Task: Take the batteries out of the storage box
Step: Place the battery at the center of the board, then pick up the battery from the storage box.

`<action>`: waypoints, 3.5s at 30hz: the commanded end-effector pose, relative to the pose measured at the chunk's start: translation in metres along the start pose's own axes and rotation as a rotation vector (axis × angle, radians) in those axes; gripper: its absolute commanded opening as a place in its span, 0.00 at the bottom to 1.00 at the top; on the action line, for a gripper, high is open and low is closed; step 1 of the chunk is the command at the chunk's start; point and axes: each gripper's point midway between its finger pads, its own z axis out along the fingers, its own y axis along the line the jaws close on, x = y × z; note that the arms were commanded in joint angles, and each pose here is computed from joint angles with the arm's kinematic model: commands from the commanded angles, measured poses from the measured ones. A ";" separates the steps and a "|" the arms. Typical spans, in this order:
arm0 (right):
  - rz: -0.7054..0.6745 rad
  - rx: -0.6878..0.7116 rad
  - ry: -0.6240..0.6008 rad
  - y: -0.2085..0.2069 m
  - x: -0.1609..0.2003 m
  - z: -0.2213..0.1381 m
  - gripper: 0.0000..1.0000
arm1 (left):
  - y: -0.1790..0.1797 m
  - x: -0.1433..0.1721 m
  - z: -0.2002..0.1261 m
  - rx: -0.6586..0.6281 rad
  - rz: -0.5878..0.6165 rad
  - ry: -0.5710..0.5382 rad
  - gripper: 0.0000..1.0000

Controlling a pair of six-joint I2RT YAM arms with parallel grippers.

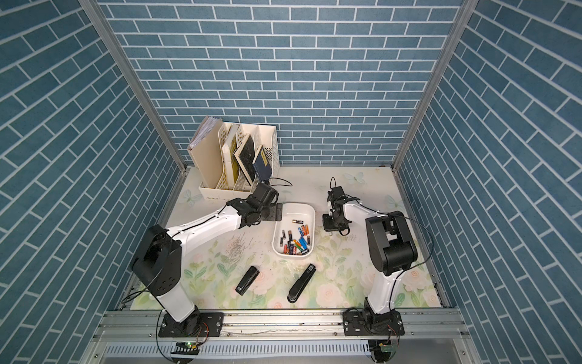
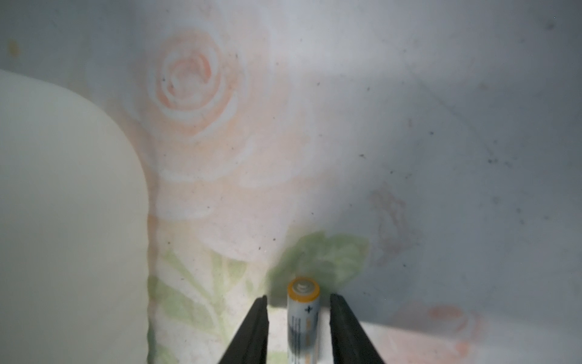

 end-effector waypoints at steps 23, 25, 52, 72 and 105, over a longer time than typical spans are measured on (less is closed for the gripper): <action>0.007 -0.031 -0.092 0.015 -0.037 -0.052 0.58 | -0.026 -0.027 -0.019 0.019 0.052 0.024 0.91; -0.003 -0.032 -0.099 0.015 -0.039 -0.055 0.58 | -0.029 -0.025 -0.020 0.021 0.052 0.028 0.91; -0.065 -0.050 -0.141 0.024 -0.061 -0.081 0.59 | -0.085 0.074 0.017 0.074 0.050 0.268 0.61; -0.068 -0.050 -0.130 0.016 -0.056 -0.079 0.59 | -0.081 0.110 0.052 0.014 0.071 0.383 0.38; -0.078 -0.069 -0.132 0.012 -0.047 -0.092 0.60 | -0.078 0.121 0.062 -0.001 0.048 0.427 0.28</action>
